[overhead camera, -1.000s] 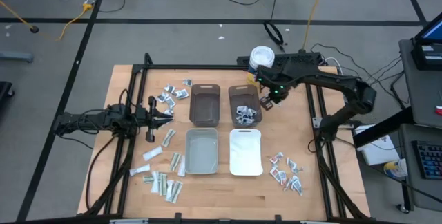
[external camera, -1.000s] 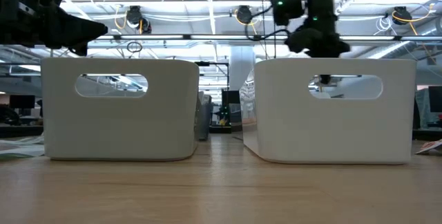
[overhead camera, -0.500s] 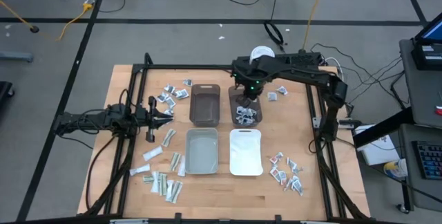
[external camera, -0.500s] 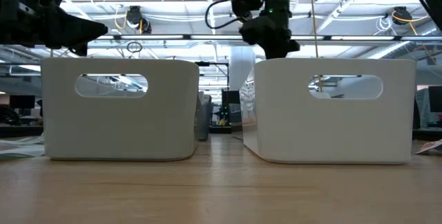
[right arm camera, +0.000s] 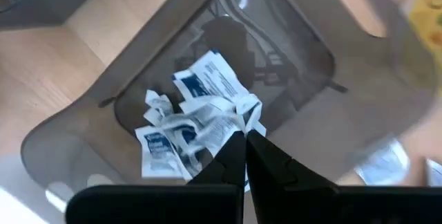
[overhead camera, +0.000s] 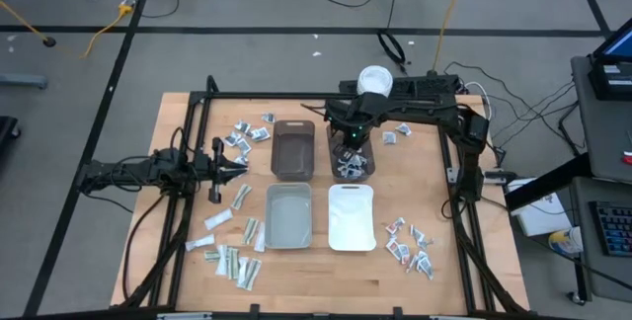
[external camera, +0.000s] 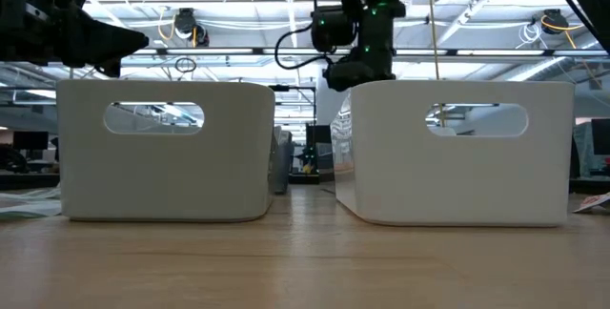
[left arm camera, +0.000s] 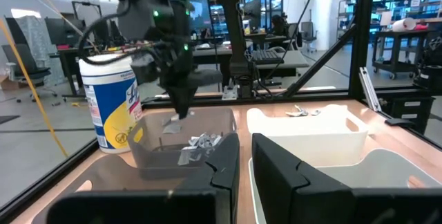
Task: Pick & Place First Aid Supplies
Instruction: Put the blue pad into the right black bin
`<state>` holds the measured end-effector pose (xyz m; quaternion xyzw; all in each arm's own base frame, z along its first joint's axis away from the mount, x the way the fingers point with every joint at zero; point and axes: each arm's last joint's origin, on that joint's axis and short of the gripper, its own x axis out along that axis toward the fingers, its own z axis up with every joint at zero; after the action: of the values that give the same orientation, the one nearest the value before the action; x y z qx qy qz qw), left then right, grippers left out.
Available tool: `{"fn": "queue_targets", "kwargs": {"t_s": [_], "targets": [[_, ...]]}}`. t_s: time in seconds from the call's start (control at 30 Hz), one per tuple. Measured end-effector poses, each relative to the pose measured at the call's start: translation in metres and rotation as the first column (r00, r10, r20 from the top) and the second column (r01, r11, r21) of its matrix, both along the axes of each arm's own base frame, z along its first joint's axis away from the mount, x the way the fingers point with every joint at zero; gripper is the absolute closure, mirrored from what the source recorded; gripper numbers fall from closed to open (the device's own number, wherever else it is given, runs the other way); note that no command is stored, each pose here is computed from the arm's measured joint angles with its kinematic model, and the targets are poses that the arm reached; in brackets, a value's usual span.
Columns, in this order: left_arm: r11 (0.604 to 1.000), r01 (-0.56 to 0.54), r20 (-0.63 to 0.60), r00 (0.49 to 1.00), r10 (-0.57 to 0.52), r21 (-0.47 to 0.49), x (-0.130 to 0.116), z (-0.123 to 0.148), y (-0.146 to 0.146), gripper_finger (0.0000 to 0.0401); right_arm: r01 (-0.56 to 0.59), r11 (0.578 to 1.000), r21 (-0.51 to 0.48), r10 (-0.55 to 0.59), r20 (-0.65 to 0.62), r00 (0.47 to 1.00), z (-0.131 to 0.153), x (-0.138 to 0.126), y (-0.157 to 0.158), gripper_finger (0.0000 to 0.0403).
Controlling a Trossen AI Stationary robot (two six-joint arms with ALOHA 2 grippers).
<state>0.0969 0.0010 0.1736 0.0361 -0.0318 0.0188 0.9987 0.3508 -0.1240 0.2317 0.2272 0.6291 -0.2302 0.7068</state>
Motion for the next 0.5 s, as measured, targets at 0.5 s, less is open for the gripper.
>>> {"fn": "queue_targets", "kwargs": {"t_s": [0.5], "targets": [[1.0,0.0,0.0,1.0,0.0,0.0,0.0,0.0,0.0,0.0354,-0.089,0.996,-0.003,0.089,-0.015,0.996,-0.037,-0.005,0.008,0.0307]]}}
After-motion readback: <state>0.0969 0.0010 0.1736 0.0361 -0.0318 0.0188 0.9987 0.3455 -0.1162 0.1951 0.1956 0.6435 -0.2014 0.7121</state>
